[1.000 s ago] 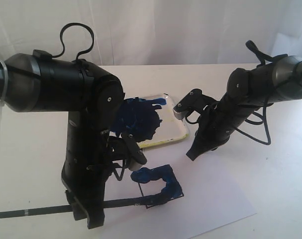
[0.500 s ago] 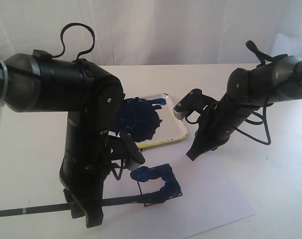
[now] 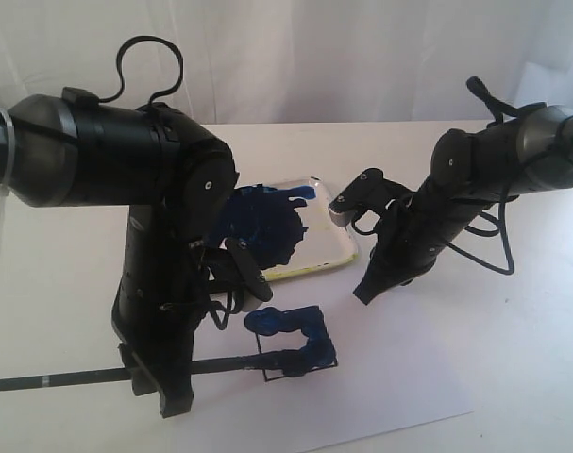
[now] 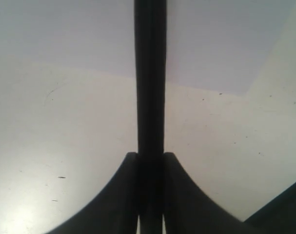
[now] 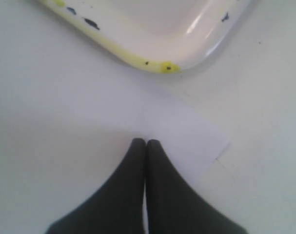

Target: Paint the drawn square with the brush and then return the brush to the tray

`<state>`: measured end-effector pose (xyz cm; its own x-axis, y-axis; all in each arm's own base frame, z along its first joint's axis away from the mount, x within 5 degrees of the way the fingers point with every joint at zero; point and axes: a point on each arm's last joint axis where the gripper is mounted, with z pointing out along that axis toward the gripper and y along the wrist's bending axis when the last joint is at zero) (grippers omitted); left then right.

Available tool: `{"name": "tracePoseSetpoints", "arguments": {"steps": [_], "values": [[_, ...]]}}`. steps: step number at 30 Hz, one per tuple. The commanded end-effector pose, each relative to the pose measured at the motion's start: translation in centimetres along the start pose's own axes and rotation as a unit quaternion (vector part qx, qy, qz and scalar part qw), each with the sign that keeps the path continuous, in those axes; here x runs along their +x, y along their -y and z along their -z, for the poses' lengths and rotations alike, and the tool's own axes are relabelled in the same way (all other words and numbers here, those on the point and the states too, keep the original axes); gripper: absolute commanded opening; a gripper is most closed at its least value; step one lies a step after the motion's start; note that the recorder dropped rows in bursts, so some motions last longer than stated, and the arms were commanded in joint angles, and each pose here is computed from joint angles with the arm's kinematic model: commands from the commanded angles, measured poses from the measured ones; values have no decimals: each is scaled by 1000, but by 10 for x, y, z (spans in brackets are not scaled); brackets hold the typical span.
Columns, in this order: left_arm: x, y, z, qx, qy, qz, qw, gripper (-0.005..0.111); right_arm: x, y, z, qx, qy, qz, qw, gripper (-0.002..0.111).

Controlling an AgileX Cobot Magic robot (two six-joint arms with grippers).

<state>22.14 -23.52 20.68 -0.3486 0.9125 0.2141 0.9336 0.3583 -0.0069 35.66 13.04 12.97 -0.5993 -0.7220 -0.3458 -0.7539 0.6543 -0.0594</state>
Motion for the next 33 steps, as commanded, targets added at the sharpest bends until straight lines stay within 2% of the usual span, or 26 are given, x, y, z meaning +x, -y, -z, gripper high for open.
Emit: {"name": "tracePoseSetpoints", "arguments": {"steps": [1,13,22,33], "values": [[8,4,3,12,-42,5,999,0,4,0,-5,-5,-12,9,1000,0],[9,4,3,11,-41,5,999,0,4,0,-5,-5,-12,9,1000,0],[21,5,25,-11,-8,6,1000,0,4,0,-5,-5,-12,9,1000,0],[29,8,9,-8,-42,5,999,0,4,0,-5,-4,-12,9,1000,0]]}}
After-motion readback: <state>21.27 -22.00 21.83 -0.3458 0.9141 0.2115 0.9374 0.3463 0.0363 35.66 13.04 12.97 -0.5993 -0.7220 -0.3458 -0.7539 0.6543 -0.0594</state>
